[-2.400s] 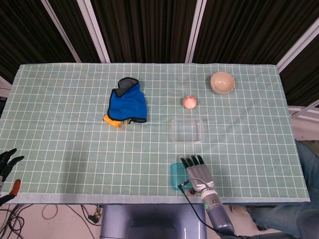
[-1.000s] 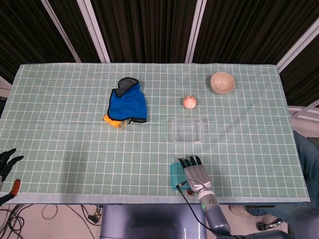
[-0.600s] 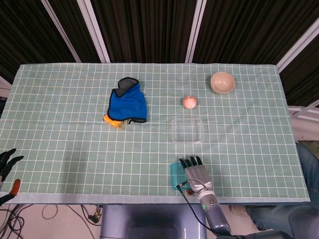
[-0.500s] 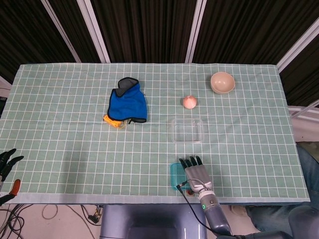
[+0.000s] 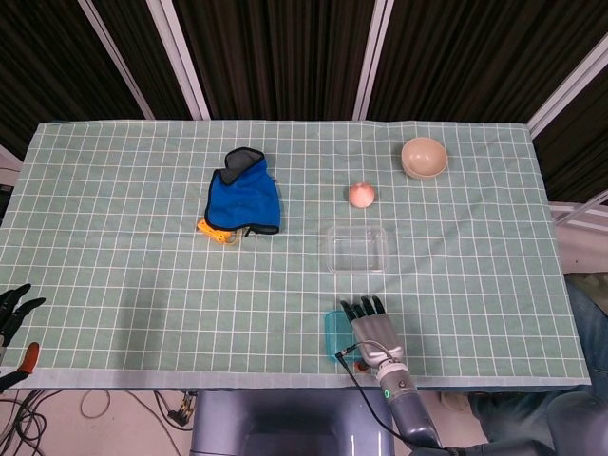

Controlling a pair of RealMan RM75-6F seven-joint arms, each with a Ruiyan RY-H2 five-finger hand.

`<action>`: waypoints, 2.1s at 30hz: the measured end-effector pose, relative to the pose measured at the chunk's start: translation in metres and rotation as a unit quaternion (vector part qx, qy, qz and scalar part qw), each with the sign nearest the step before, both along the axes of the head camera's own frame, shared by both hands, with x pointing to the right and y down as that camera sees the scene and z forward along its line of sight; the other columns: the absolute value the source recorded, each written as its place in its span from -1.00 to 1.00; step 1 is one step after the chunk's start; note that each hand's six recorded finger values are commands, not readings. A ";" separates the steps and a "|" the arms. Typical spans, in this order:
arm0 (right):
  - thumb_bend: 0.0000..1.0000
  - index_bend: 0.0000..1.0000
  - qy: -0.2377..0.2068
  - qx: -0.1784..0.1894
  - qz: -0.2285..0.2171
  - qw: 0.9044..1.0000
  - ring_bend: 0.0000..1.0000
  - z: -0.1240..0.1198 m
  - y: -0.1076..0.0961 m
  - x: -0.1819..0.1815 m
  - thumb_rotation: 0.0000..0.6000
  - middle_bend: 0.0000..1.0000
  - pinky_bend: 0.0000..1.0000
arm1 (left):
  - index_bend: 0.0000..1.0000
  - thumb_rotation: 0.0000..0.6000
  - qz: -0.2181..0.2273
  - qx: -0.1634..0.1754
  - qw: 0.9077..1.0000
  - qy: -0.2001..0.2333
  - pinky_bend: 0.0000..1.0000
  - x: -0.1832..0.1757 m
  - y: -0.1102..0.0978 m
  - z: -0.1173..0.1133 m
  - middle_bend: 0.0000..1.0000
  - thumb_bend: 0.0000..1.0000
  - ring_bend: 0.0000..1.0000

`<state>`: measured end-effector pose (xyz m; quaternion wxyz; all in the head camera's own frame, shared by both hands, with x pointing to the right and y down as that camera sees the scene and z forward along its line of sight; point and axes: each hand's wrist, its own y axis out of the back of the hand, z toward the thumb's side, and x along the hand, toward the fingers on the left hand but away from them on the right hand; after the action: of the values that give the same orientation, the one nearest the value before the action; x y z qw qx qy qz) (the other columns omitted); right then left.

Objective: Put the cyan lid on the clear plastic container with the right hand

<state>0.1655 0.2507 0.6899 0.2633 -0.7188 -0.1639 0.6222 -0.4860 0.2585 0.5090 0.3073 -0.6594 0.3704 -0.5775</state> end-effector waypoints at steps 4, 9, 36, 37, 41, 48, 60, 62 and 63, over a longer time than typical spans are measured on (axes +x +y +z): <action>-0.80 -0.97 -0.004 0.002 0.000 1.000 -0.99 0.000 0.000 -0.002 1.00 -0.35 -1.00 | -0.70 1.00 0.000 -0.001 1.000 0.000 -1.00 0.000 0.000 0.000 -1.00 0.04 -1.00; -0.58 -0.97 -0.008 0.002 0.001 1.000 -0.94 0.000 0.000 -0.003 1.00 -0.29 -1.00 | -0.70 1.00 -0.001 -0.001 1.000 0.001 -1.00 0.000 0.000 0.000 -1.00 0.04 -1.00; -0.52 -0.97 -0.033 0.008 0.012 0.999 -0.88 -0.015 -0.013 -0.004 1.00 -0.25 -1.00 | -0.70 1.00 -0.002 -0.003 1.000 0.001 -1.00 0.000 0.001 0.000 -1.00 0.04 -1.00; -0.52 -0.97 -0.034 0.009 0.013 0.999 -0.88 -0.015 -0.013 -0.004 1.00 -0.25 -1.00 | -0.70 1.00 -0.002 -0.003 1.000 0.001 -1.00 0.000 0.001 0.000 -1.00 0.04 -1.00; -0.52 -0.97 -0.035 0.011 0.013 0.999 -0.88 -0.018 -0.015 -0.004 1.00 -0.25 -1.00 | -0.70 1.00 -0.001 -0.004 1.000 0.001 -1.00 0.000 0.001 0.000 -1.00 0.04 -1.00; -0.52 -0.97 -0.038 0.014 0.015 0.999 -0.88 -0.024 -0.018 -0.003 1.00 -0.25 -1.00 | -0.70 1.00 -0.002 -0.003 1.000 0.000 -1.00 -0.001 0.000 0.000 -1.00 0.04 -1.00; -0.52 -0.92 -0.042 0.034 0.023 0.998 -0.88 -0.051 -0.035 0.006 1.00 -0.24 -1.00 | -0.70 1.00 -0.002 -0.002 1.000 0.000 -1.00 0.000 0.001 0.000 -1.00 0.04 -1.00; -0.52 -0.92 -0.037 0.040 0.024 0.998 -0.88 -0.057 -0.040 0.008 1.00 -0.24 -1.00 | -0.70 1.00 -0.001 -0.003 1.000 0.000 -1.00 0.000 0.001 0.000 -1.00 0.04 -1.00; -0.52 -0.92 -0.035 0.043 0.024 0.998 -0.88 -0.059 -0.042 0.010 1.00 -0.24 -1.00 | -0.70 1.00 -0.001 -0.003 1.000 -0.001 -1.00 0.000 0.001 0.000 -1.00 0.04 -1.00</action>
<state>0.1750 0.2084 0.6310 0.2728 -0.7240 -0.2174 0.5951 -0.4863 0.2592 0.5089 0.3050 -0.6593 0.3695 -0.5794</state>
